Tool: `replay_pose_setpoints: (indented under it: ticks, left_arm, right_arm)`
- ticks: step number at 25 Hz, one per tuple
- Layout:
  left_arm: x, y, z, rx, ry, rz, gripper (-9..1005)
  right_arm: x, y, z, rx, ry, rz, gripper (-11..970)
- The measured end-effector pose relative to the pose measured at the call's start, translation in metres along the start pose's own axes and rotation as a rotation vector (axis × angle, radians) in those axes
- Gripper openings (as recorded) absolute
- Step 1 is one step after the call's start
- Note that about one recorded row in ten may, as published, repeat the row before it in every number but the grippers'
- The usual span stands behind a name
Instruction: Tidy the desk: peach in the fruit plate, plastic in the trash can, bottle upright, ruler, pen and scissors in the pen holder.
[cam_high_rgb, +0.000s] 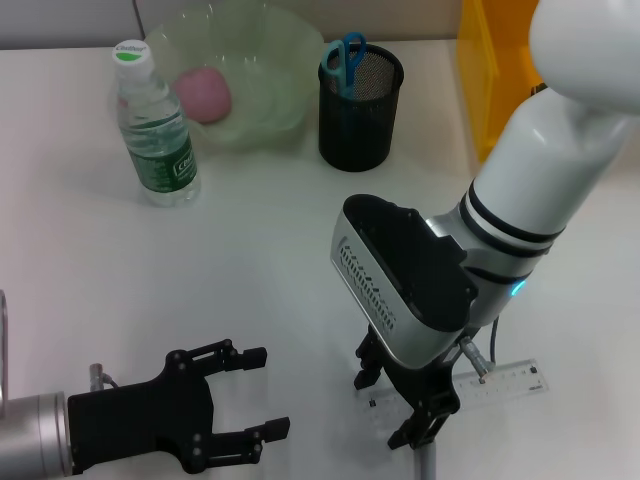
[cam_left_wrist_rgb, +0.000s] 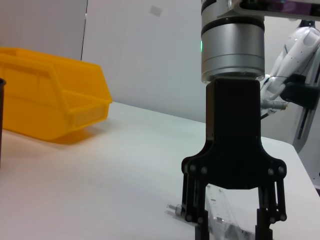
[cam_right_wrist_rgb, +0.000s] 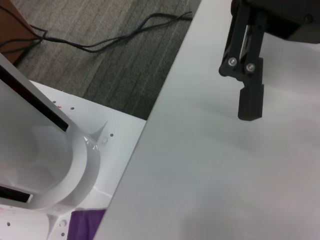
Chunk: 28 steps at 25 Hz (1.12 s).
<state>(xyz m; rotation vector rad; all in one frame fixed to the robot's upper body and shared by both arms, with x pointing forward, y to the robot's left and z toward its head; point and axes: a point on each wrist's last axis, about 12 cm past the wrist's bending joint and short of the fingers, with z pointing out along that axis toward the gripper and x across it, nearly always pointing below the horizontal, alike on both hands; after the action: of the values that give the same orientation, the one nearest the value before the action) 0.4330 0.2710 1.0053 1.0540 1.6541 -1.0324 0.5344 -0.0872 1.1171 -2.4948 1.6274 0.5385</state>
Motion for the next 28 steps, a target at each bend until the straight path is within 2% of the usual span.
replay_pose_setpoints:
  ticks: [16, 28]
  left_arm:
    - [-0.0003, 0.0001, 0.0008, 0.001, -0.002, -0.026, 798]
    - [-0.0007, 0.0006, 0.0007, 0.000, -0.001, -0.047, 798]
  right_arm:
    - [0.0027, 0.0024, 0.0049, 0.004, 0.003, -0.004, 650]
    - [0.0034, 0.0025, 0.0052, 0.009, 0.004, -0.009, 514]
